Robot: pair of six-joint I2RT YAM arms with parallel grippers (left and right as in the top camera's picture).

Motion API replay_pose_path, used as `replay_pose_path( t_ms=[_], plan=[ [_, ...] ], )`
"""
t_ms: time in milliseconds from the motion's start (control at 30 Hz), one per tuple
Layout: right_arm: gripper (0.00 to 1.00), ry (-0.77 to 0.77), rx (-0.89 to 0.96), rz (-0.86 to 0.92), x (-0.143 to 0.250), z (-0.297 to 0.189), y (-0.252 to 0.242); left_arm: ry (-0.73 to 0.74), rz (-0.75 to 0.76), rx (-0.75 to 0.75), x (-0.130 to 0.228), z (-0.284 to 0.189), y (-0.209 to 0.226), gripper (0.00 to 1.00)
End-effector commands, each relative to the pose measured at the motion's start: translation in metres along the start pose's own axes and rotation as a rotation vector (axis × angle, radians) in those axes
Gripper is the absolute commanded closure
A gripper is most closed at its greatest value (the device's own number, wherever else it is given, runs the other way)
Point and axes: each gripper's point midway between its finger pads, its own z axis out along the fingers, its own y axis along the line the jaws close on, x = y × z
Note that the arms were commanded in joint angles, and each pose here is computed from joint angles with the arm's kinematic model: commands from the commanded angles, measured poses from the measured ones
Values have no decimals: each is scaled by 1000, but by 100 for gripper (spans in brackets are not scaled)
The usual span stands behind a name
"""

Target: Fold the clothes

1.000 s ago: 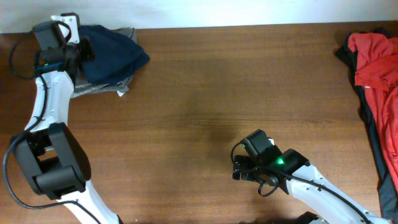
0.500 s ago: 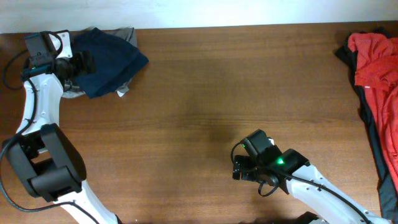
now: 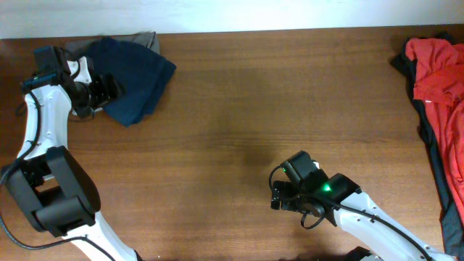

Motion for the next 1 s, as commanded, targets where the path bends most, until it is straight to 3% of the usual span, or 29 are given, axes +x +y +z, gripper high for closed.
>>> replay_pose_path(
  t_ms=[0,400,567,600,700,800,967],
  plan=[
    [1,12,-4,8,3,1,-1,7,-62,-67,5,-14,2,7],
    [1,28,-24,8,6,1,3,145,-152,-60,53,27,11,11],
    [1,34,-27,7,7,1,3,94,-121,-47,40,41,8,11],
    [1,34,-28,3,7,1,4,86,-116,-37,38,41,5,19],
    [1,33,-29,4,7,1,4,91,-113,66,37,42,-14,26],
    [1,29,-32,3,6,1,5,101,-185,97,38,42,-22,45],
    [1,29,-32,3,6,1,5,72,-283,161,26,42,-35,52]
  ],
)
